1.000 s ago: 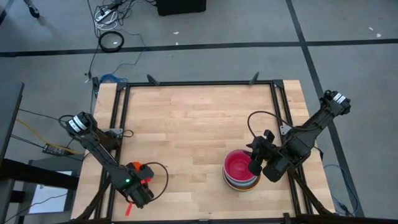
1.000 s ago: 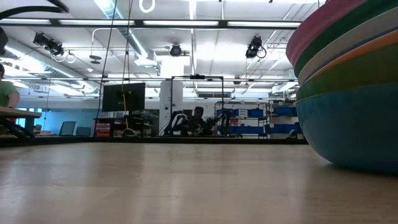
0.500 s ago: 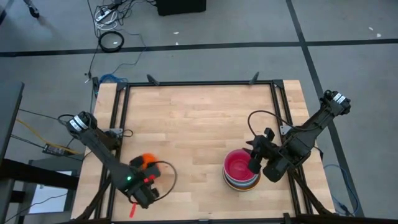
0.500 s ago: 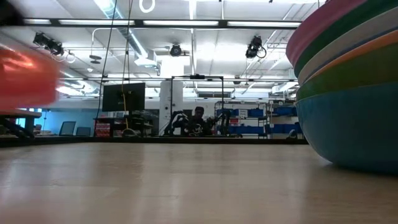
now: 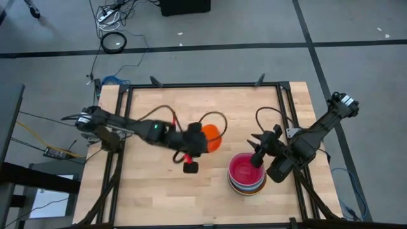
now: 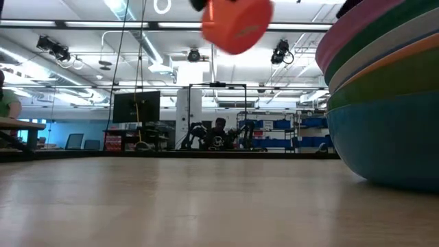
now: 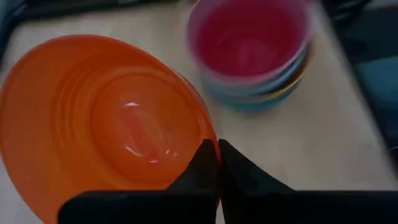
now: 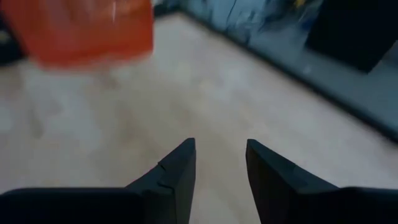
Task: Nest bowls inside each other
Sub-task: Stack the light orange bowl on top of the light pink bowl
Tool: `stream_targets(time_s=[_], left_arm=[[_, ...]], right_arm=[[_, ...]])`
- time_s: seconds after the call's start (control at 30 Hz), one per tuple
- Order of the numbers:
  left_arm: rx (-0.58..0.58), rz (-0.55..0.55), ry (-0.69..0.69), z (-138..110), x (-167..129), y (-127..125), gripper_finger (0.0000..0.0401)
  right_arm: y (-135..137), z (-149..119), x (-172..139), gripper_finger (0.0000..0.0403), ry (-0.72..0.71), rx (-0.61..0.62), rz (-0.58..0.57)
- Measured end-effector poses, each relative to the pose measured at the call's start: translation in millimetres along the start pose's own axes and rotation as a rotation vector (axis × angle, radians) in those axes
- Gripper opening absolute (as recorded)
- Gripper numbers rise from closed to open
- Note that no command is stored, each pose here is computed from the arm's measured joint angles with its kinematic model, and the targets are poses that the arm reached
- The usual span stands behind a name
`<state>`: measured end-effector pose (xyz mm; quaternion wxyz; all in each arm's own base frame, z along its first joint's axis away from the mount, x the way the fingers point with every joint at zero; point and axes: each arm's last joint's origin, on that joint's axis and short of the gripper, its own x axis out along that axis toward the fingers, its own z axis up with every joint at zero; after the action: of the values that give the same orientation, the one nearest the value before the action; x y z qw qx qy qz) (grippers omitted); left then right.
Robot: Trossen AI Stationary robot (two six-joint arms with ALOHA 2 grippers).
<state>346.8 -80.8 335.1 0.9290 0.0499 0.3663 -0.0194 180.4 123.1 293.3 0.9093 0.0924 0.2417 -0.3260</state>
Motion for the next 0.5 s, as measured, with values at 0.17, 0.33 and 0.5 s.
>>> stream_targets(time_s=[0.17, 0.33, 0.5], left_arm=[[0.099, -0.103, -0.166, 17, 4, 8, 0.0002], [0.153, -0.224, -0.215, 20, 28, 0, 0.0002], [0.184, -0.288, -0.225, 17, 59, -6, 0.0002]], right_arm=[[-12, 9, -2, 0.0126, -0.187, 0.018, -0.079], [-24, 23, 0, 0.0126, -0.342, 0.035, -0.166], [-38, 35, 4, 0.0126, -0.328, 0.063, -0.216]])
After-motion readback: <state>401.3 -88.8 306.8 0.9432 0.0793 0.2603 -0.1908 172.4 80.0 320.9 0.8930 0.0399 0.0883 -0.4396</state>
